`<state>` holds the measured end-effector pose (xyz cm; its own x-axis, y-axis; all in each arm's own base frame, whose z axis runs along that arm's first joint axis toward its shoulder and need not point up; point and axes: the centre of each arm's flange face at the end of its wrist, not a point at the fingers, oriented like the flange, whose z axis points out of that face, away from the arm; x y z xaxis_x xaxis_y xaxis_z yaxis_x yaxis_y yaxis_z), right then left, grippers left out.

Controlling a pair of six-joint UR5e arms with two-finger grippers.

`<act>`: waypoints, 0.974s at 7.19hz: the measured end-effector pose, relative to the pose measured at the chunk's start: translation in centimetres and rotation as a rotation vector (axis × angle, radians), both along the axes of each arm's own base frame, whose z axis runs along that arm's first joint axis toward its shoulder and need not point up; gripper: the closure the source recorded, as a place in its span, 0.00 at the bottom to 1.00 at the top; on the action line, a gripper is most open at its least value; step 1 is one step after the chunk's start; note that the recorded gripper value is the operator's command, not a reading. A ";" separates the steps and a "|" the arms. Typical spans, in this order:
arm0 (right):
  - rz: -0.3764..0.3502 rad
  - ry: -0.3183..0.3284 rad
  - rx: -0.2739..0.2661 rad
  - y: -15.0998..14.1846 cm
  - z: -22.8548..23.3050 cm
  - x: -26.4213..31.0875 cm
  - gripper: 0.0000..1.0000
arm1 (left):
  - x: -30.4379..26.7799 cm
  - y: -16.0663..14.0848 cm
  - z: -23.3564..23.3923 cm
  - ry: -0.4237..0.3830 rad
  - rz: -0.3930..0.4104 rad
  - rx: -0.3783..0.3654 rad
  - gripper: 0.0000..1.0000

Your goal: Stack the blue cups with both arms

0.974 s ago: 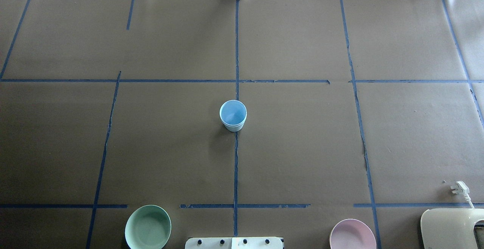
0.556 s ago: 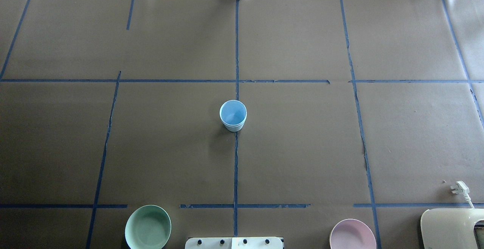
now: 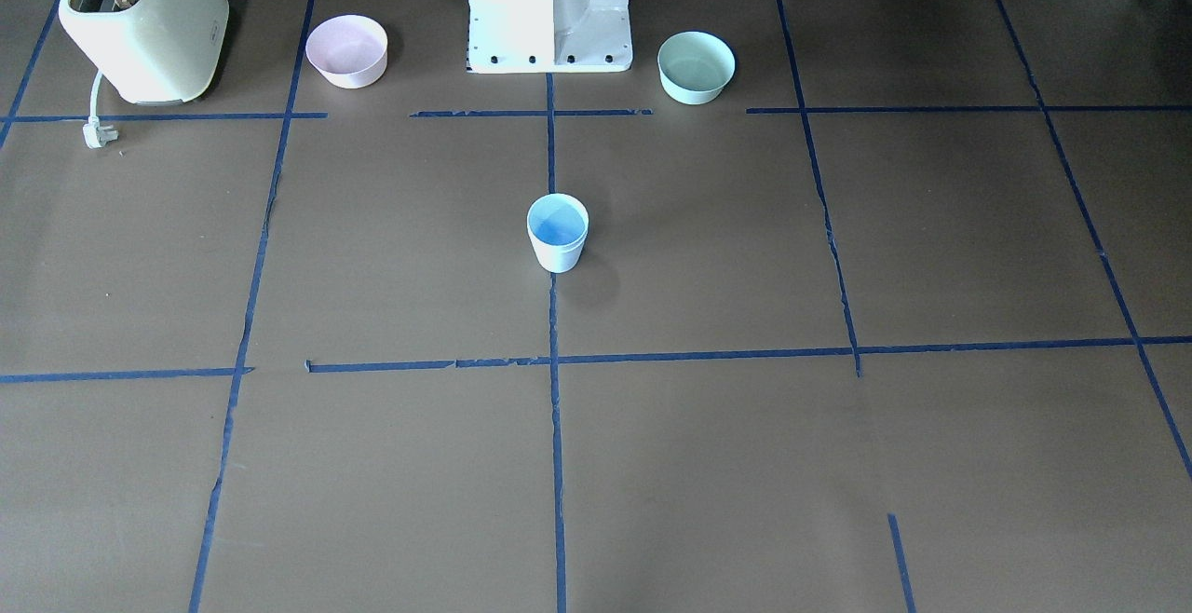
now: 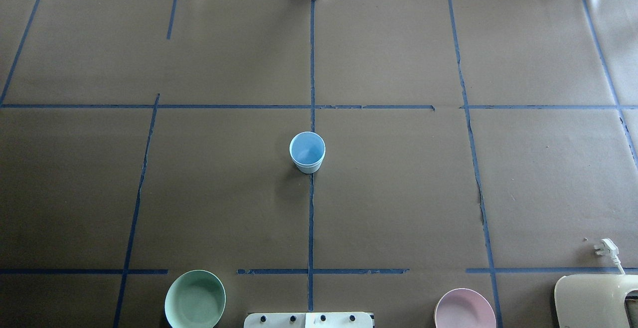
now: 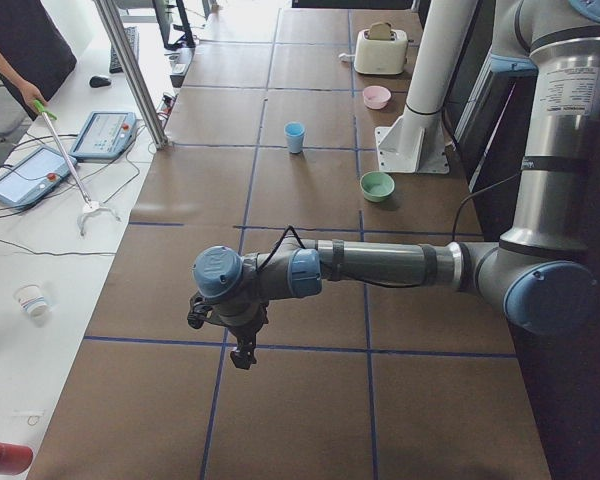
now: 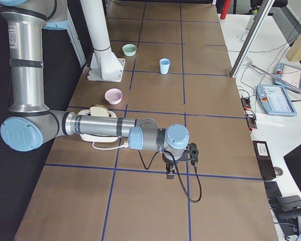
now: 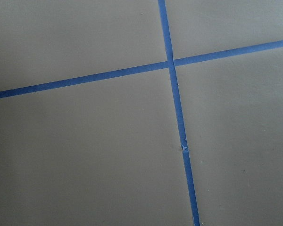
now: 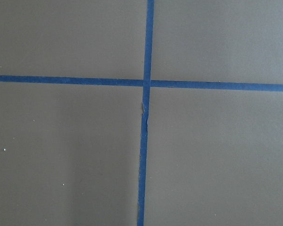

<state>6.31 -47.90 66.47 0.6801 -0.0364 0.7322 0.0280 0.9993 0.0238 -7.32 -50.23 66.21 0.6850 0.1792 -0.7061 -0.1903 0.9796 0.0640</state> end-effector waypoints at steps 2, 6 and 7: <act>0.002 0.000 0.001 0.0 0.0 0.1 0.00 | -0.1 0.1 0.1 -0.002 -0.019 -0.020 0.00; 0.007 0.001 0.006 -0.2 -0.3 0.4 0.00 | -0.3 0.1 0.1 -0.009 -0.073 -0.063 0.00; 0.010 0.002 0.007 -0.3 -0.3 0.5 0.00 | -0.3 0.0 0.1 -0.010 -0.074 -0.060 0.00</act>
